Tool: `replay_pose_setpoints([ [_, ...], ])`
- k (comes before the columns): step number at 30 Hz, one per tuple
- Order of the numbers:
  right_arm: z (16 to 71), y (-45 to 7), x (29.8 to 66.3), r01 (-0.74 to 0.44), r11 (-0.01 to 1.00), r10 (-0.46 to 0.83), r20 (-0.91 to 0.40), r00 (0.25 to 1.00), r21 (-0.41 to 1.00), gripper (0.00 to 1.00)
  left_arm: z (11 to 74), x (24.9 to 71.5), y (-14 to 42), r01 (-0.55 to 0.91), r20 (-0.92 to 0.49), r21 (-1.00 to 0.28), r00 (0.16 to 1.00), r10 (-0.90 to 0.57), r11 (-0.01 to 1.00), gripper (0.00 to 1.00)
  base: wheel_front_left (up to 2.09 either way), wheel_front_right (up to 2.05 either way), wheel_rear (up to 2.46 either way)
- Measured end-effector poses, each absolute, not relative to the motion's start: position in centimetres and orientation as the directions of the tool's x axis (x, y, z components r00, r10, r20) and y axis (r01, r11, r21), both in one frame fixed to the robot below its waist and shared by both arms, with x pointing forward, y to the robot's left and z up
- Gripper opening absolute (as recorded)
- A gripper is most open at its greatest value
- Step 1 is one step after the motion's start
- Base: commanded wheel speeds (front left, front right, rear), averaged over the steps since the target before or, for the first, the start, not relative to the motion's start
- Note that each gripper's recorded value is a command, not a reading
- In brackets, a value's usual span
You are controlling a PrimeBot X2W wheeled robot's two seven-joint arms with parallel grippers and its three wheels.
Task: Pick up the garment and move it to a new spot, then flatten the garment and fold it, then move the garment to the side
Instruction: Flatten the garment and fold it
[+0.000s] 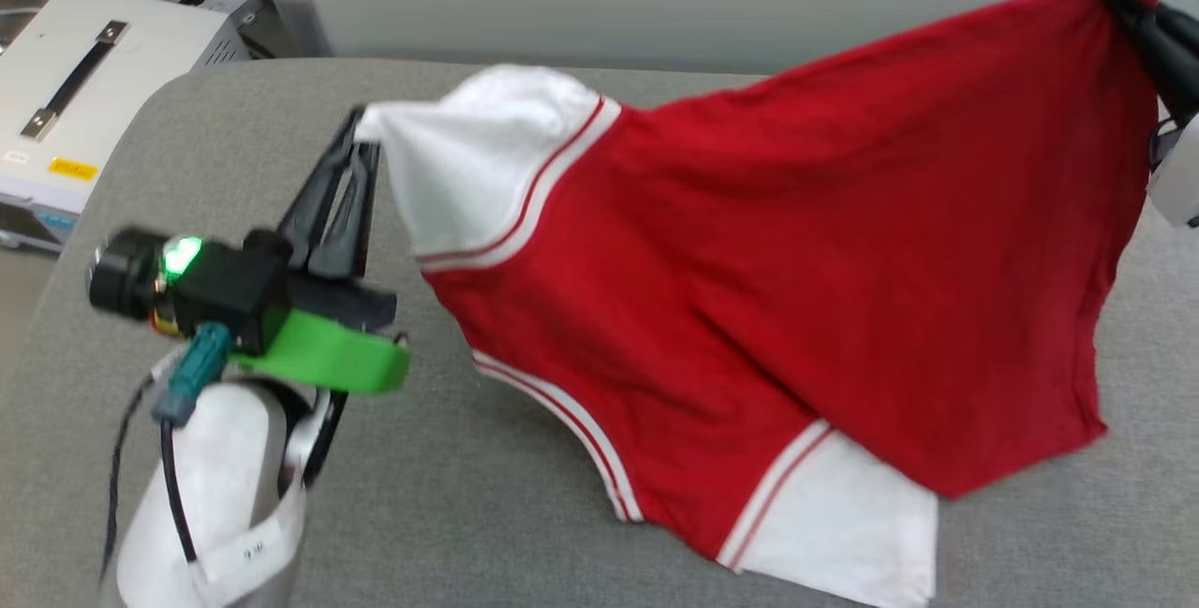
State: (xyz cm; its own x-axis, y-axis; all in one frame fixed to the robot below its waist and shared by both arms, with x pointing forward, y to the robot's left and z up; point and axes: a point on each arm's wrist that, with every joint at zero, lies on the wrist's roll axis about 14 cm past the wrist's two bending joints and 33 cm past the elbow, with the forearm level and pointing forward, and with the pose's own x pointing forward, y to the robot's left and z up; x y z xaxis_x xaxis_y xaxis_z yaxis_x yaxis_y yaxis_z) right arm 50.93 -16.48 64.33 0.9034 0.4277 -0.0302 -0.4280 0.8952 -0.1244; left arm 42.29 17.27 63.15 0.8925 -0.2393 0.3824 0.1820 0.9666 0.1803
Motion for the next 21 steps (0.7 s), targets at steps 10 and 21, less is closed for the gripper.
replay_pose_setpoints([
  [10, 70.3, -18.0, 51.3, -0.345, 0.929, 0.362, 0.148, 0.920, -0.130, 0.00, 74.5, 45.5, 13.4, 0.243, 0.561, 0.318, 0.731, -0.389, 0.916, 0.00, 0.00, 0.00, 0.00],
  [21, 76.4, -19.6, 58.5, -0.218, 0.963, 0.257, 0.303, 0.918, -0.156, 0.00, 82.3, 53.3, 11.9, 0.219, 0.632, 0.408, 0.633, -0.447, 0.886, 0.00, 0.00, 0.00, 0.00],
])
